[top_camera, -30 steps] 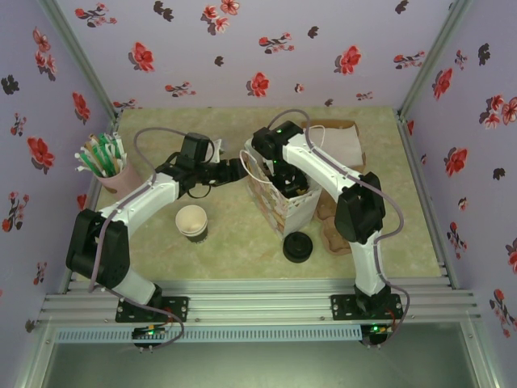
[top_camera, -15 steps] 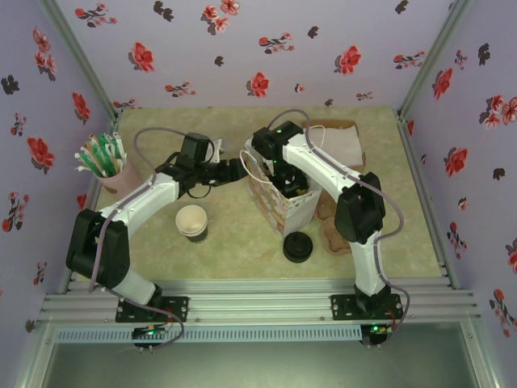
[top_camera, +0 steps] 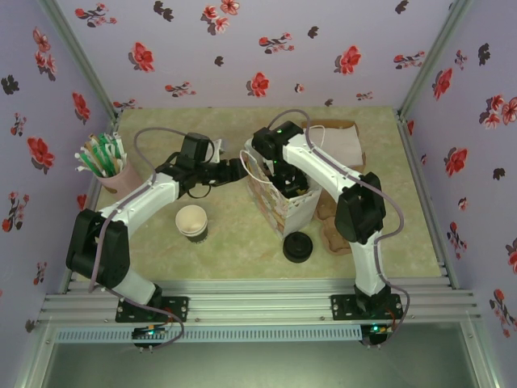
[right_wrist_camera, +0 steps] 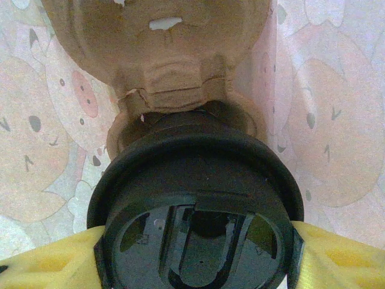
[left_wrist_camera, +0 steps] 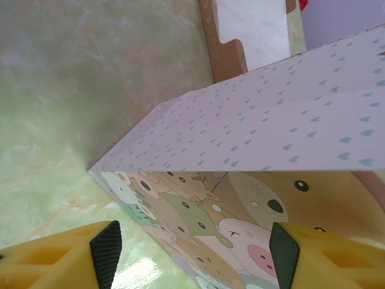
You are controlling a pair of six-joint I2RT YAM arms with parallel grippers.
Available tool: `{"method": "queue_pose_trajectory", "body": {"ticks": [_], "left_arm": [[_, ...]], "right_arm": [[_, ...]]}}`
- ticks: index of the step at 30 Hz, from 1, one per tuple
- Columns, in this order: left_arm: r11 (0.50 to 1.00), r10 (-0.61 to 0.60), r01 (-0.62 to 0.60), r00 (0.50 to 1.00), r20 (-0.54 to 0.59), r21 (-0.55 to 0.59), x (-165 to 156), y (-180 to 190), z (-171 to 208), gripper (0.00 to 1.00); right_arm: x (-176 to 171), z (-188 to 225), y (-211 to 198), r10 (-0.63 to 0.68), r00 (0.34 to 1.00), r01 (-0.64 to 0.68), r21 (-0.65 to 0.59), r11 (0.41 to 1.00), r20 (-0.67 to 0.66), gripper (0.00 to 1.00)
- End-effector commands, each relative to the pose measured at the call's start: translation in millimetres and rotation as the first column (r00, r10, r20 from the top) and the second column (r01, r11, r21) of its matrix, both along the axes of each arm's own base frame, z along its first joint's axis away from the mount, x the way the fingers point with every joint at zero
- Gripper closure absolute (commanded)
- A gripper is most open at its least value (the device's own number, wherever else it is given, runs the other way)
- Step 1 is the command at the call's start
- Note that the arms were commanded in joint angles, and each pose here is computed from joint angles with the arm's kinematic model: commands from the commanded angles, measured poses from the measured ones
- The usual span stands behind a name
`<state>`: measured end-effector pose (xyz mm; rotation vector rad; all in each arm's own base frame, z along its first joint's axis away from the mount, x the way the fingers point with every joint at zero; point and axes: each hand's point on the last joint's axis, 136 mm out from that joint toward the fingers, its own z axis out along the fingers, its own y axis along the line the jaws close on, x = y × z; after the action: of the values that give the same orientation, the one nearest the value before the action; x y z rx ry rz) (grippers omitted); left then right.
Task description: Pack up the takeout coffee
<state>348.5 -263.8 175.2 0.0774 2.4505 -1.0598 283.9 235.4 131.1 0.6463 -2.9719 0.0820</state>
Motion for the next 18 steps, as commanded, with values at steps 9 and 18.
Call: {"method": "queue_pose_trajectory", "body": {"ticks": [9, 18], "left_arm": [[1.000, -0.006, 0.006, 0.999, 0.033, 0.010, 5.1, -2.5, 6.6, 0.31], [1.000, 0.000, 0.000, 0.999, 0.039, 0.012, 5.2, -1.0, 9.6, 0.31]], "right_arm": [[0.0, -6.9, 2.3, 0.006, 1.000, -0.006, 0.019, 1.000, -0.012, 0.34], [-0.3, -2.2, 0.6, 0.004, 1.000, -0.004, 0.022, 1.000, 0.000, 0.32]]}}
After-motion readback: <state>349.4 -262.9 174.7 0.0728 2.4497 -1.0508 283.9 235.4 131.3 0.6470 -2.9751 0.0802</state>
